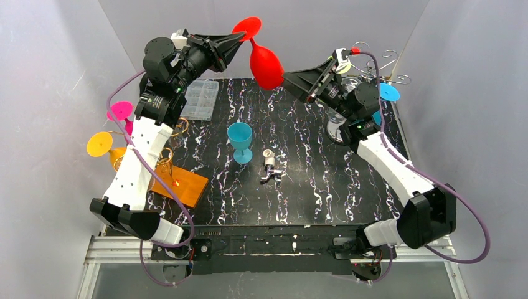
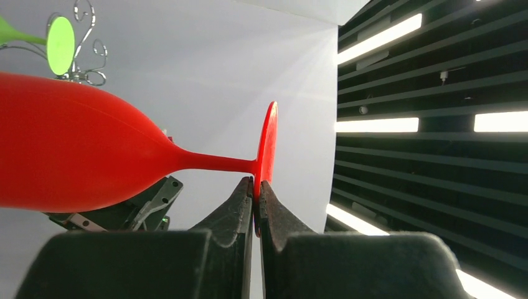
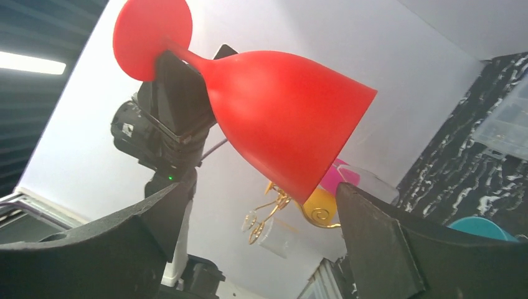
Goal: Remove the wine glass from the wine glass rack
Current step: Place the wine glass at the center of the board.
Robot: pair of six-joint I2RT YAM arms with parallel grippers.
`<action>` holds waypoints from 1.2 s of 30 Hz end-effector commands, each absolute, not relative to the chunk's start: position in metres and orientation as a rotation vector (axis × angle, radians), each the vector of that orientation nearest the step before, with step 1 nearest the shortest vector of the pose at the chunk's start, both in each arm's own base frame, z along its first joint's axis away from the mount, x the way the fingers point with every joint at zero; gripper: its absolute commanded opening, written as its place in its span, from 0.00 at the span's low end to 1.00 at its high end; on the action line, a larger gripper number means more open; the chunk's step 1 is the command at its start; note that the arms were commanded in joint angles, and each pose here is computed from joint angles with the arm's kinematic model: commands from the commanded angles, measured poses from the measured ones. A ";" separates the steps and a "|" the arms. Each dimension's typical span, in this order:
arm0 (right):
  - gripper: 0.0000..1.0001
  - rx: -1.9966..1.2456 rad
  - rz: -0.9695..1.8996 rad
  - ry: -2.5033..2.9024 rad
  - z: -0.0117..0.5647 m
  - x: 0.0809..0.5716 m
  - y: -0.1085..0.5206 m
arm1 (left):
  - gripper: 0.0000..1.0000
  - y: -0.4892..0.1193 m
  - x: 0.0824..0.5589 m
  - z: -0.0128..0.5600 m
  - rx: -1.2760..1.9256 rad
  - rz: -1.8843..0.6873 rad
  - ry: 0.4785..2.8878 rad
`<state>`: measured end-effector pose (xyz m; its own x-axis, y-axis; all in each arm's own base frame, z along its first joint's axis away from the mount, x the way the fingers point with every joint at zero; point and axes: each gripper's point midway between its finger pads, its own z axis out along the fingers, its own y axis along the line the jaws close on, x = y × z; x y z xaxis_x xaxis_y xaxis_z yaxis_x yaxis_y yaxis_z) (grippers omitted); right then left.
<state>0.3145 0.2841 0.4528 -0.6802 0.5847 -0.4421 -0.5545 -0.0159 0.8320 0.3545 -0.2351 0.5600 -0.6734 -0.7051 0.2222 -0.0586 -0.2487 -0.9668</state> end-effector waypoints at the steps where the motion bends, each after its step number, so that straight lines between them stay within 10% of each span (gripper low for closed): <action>1: 0.98 -0.046 1.898 1.279 0.492 0.300 0.282 | 0.00 -0.222 0.333 0.612 -0.837 -2.086 1.394; 20: 0.79 -0.084 2.149 0.922 0.549 0.284 0.295 | 0.00 -0.215 0.309 0.632 -0.813 -2.197 1.333; 31: 0.23 -0.061 2.182 0.846 0.556 0.285 0.296 | 0.01 -0.218 0.301 0.623 -0.799 -2.232 1.334; 36: 0.03 -0.049 2.169 0.836 0.556 0.282 0.292 | 0.26 -0.220 0.296 0.618 -0.752 -2.202 1.347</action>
<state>0.2875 0.2995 0.5401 -0.7190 0.6298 -0.2938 -0.6549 -0.4726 0.5897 0.3357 -0.2181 0.5961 -0.6851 -0.6511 0.3266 -0.0096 -0.4403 -0.8978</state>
